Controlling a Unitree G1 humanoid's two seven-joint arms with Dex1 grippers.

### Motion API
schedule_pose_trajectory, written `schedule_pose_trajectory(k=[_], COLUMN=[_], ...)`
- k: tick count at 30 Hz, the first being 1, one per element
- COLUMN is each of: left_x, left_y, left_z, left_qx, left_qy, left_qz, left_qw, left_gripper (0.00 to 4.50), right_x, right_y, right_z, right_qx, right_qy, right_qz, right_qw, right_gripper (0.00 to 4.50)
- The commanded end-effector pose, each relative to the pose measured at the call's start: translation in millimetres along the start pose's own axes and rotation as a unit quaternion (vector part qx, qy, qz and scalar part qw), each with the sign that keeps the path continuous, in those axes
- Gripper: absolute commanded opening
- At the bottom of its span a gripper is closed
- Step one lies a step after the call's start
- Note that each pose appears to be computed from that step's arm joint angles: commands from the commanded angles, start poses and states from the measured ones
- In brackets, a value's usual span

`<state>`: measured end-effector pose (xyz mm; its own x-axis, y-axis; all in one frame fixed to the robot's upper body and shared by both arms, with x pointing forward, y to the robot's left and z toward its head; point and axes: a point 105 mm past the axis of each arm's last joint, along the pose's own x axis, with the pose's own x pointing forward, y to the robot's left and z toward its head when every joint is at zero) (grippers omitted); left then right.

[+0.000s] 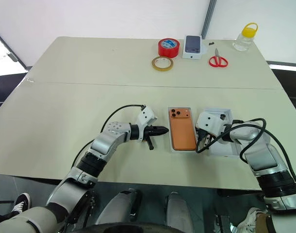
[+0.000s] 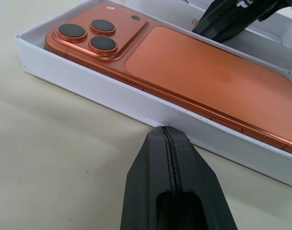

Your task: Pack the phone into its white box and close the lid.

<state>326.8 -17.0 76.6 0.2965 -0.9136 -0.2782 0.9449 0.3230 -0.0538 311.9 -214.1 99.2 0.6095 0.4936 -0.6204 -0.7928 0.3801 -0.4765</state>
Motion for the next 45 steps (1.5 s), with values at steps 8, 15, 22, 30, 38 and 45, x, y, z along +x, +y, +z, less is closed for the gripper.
schedule_pose_trajectory(k=[8, 15, 22, 30, 38, 45], left_x=[-40, -69, -106, -148, -165, -172], left_y=[21, 36, 41, 31, 27, 26], left_z=[6, 18, 23, 22, 21, 21], left_qx=[0.003, 0.042, 0.051, 0.053, 0.094, 0.136], left_qy=[-0.021, -0.046, -0.058, -0.06, -0.052, -0.054], left_qz=[0.051, 0.1, 0.11, 0.107, 0.11, 0.123], left_qw=[0.999, 0.993, 0.991, 0.991, 0.988, 0.982], left_gripper=[0.02, 0.02, 0.55, 4.4, 4.47, 4.47], right_x=[-17, -30, -31, -49, -56, -61], right_y=[-8, -16, -33, -56, -17, 11], right_z=[-8, -19, 6, 8, 2, -13], right_qx=[-0.011, -0.004, 0.138, 0.212, 0.289, 0.301], right_qy=[0.009, 0.024, -0.061, -0.04, 0.018, 0.064], right_qz=[-0.001, -0.017, -0.059, -0.186, -0.206, -0.215], right_qw=[1.0, 1.0, 0.987, 0.959, 0.935, 0.927], right_gripper=[0.0, 0.0, 0.55, 4.4, 4.45, 4.45])
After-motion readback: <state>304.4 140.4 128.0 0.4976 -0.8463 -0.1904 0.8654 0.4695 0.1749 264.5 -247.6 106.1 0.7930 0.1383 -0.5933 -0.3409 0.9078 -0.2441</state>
